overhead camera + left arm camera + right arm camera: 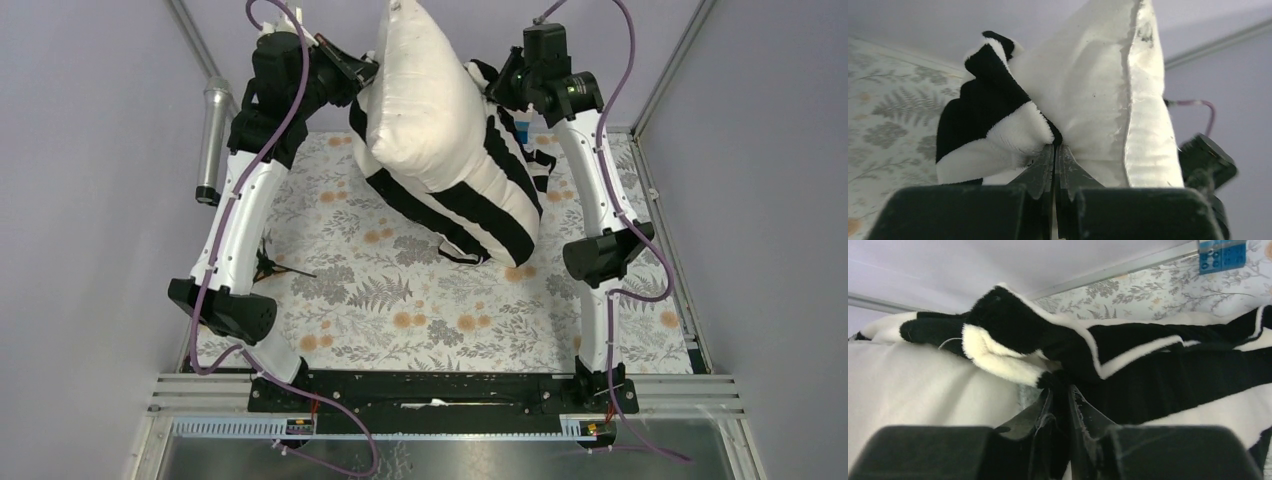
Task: Put the pillow into the pillowcase
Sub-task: Stuff the pillow into the pillowcase.
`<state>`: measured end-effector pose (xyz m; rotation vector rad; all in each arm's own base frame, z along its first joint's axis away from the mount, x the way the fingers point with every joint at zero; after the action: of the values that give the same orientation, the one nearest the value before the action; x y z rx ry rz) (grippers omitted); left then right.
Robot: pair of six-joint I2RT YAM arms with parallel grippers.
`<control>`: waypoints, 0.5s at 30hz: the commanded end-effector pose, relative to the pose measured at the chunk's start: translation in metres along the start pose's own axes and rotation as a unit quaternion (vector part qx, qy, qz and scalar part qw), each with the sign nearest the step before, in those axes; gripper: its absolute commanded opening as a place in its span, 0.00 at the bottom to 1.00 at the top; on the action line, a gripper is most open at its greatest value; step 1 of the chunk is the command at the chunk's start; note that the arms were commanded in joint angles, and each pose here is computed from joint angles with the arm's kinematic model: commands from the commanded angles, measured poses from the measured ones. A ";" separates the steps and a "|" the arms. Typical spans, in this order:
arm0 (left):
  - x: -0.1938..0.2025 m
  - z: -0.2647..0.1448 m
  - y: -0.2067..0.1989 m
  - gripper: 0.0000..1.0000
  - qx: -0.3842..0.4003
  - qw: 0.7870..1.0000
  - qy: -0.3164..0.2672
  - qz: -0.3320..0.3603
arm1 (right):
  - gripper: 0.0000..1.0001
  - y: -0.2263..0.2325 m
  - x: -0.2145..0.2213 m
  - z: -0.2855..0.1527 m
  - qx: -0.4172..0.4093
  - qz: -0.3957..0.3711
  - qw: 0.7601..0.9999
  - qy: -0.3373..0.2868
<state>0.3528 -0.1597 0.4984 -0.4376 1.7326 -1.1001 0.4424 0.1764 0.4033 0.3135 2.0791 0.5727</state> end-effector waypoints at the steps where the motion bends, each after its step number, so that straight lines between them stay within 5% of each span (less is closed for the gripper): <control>1: -0.020 -0.005 0.005 0.00 -0.001 0.998 -0.057 0.008 | 0.33 0.012 -0.023 -0.045 -0.033 -0.027 0.998 -0.047; 6: -0.032 -0.002 0.017 0.00 -0.018 0.998 -0.066 0.006 | 0.65 0.024 -0.016 -0.090 -0.055 -0.069 0.995 -0.044; 15: -0.034 -0.004 0.017 0.00 -0.012 0.997 -0.070 0.008 | 0.70 0.057 0.044 -0.107 -0.018 -0.144 0.989 -0.015</control>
<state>0.3773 -0.1232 0.4745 -0.5788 1.7375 -0.9589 0.3366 0.1962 0.4640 0.0588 1.9988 0.5367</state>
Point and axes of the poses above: each gripper's point midway between its finger pads, its own z axis out along the fingers, its own y axis along the line the jaws close on, x = y × z, the point moved 9 cm from there along -z, back along the fingers, and after that the axes turned 3 degrees about -z, right-handed, at the moved point
